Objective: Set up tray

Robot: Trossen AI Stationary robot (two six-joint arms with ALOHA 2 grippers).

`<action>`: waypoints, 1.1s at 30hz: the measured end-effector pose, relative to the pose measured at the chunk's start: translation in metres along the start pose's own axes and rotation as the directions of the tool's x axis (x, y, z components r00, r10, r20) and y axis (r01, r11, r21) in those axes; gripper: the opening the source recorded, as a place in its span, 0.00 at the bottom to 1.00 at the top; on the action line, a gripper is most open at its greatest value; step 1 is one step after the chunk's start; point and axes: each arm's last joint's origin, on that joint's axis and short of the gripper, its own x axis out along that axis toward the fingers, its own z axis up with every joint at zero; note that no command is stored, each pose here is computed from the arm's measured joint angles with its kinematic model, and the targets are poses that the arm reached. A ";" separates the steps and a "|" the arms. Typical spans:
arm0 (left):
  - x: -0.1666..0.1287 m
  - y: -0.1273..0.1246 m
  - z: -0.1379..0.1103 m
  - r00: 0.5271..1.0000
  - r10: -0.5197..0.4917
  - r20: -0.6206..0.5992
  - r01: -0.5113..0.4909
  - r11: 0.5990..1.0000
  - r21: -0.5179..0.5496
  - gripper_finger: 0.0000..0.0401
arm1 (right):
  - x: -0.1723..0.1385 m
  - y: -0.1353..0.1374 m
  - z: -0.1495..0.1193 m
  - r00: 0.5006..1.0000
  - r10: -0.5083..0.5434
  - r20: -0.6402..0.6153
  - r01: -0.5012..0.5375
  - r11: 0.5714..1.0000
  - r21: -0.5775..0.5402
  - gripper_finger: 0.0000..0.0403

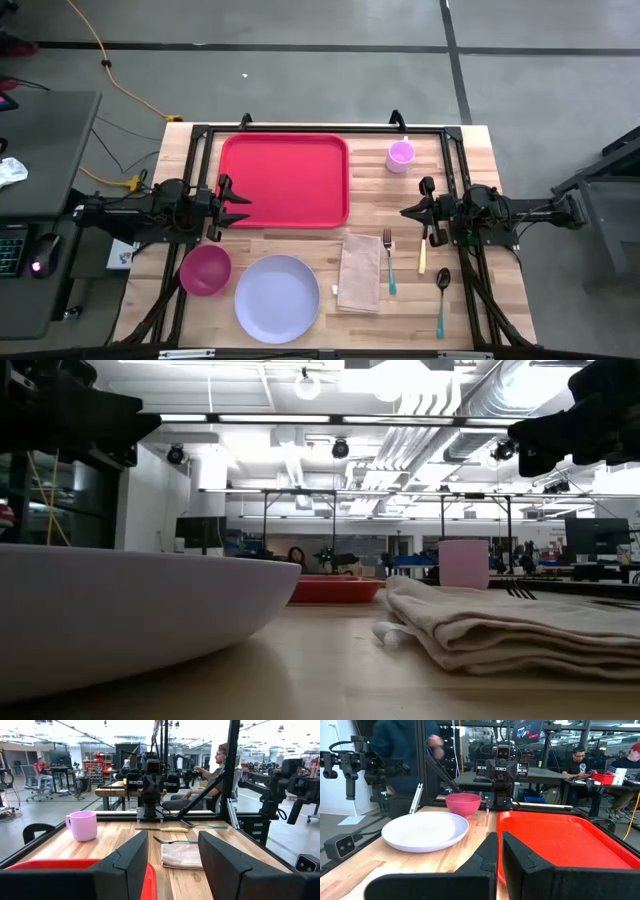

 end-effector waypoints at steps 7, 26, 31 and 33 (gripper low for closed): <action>0.000 0.000 0.000 1.000 0.000 0.000 0.000 1.000 0.000 0.52 | 0.000 0.000 0.000 1.000 0.000 -0.001 0.000 1.000 0.000 0.00; 0.000 0.000 0.000 1.000 0.000 0.001 0.000 1.000 0.000 0.52 | 0.000 0.000 0.000 1.000 0.000 0.000 0.000 1.000 0.000 0.00; 0.000 0.000 0.000 1.000 0.000 0.000 0.000 1.000 0.000 0.52 | 0.000 0.000 0.000 1.000 0.000 -0.001 0.000 1.000 0.000 0.00; 0.000 0.001 0.001 0.999 0.050 0.008 -0.050 0.999 0.001 0.52 | 0.000 0.000 0.000 1.000 0.000 -0.001 0.000 1.000 0.000 0.00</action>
